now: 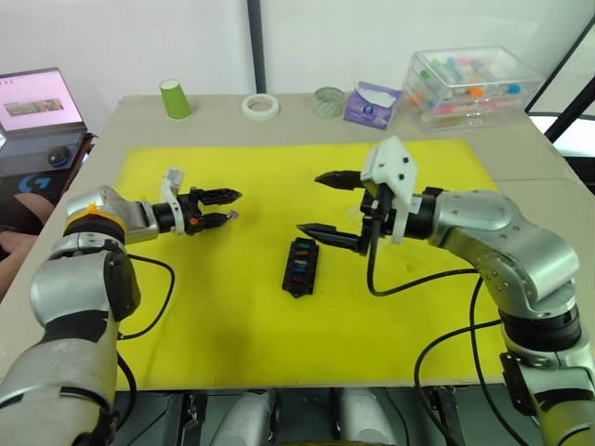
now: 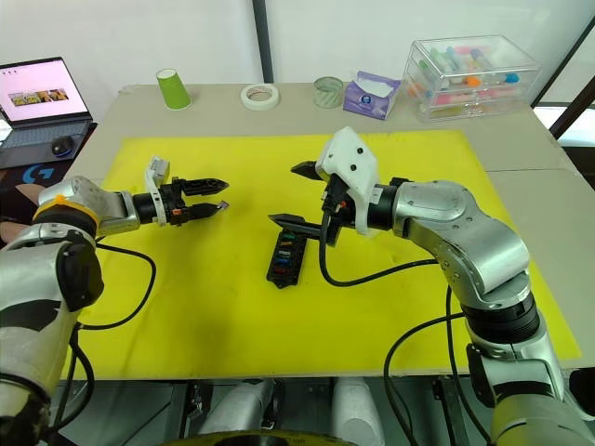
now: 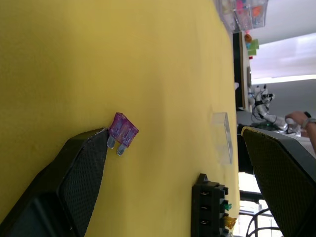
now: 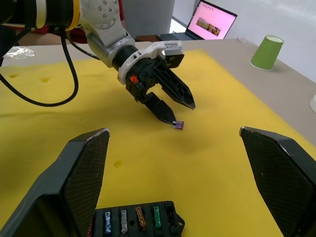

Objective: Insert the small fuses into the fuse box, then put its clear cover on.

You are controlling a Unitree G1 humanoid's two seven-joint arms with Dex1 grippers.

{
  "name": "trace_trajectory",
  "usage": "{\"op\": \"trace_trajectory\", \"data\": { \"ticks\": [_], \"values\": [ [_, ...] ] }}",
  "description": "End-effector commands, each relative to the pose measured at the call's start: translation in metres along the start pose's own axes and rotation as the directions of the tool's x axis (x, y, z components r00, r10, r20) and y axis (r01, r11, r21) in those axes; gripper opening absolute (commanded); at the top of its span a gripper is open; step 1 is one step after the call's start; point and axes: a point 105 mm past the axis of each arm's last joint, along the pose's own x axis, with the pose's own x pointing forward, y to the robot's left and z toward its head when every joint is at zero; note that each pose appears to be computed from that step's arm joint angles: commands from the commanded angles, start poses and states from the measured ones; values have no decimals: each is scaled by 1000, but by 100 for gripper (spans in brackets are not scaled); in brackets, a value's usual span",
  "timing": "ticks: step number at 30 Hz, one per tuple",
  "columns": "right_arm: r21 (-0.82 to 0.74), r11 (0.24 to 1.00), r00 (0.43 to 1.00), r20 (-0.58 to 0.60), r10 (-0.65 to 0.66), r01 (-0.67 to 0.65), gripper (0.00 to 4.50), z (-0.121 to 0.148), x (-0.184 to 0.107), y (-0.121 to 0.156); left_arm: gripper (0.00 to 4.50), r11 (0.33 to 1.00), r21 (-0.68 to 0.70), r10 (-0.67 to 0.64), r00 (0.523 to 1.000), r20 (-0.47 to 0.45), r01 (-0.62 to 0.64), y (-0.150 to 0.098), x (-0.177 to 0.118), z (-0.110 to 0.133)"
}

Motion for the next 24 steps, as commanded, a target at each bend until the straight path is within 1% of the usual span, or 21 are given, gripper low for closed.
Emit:
{"op": "trace_trajectory", "data": {
  "ticks": [1,2,5,6,11,17,20,21,24],
  "values": [
    [-57,998,999,45,-4,7,450,17,-3,2,405,999,20,37,999,-1,-37,7,-2,-1],
    [-57,998,999,43,-4,6,450,16,-3,2,389,999,18,50,999,1,-50,10,-2,-1],
    [-58,998,999,42,1,1,450,16,-2,2,284,997,14,79,997,-5,-79,17,-2,-5],
    [-58,998,999,42,2,0,450,17,-2,3,237,996,12,87,996,-8,-86,19,-2,-6],
    [-58,998,999,44,6,-3,450,17,-1,4,71,992,23,124,992,-23,-123,27,-2,-11],
    [-56,998,999,42,10,-8,450,16,0,4,71,992,18,122,992,-28,-121,28,-2,-12],
    [-54,998,999,41,12,-10,450,16,1,3,14,993,16,116,993,-13,-115,26,-1,-10],
    [-54,998,999,41,12,-10,450,15,1,3,6,993,16,114,993,-13,-114,26,-1,-10],
    [-52,999,999,41,16,-14,450,15,2,3,6,994,12,109,994,-14,-109,25,-2,-9]
  ]
}}
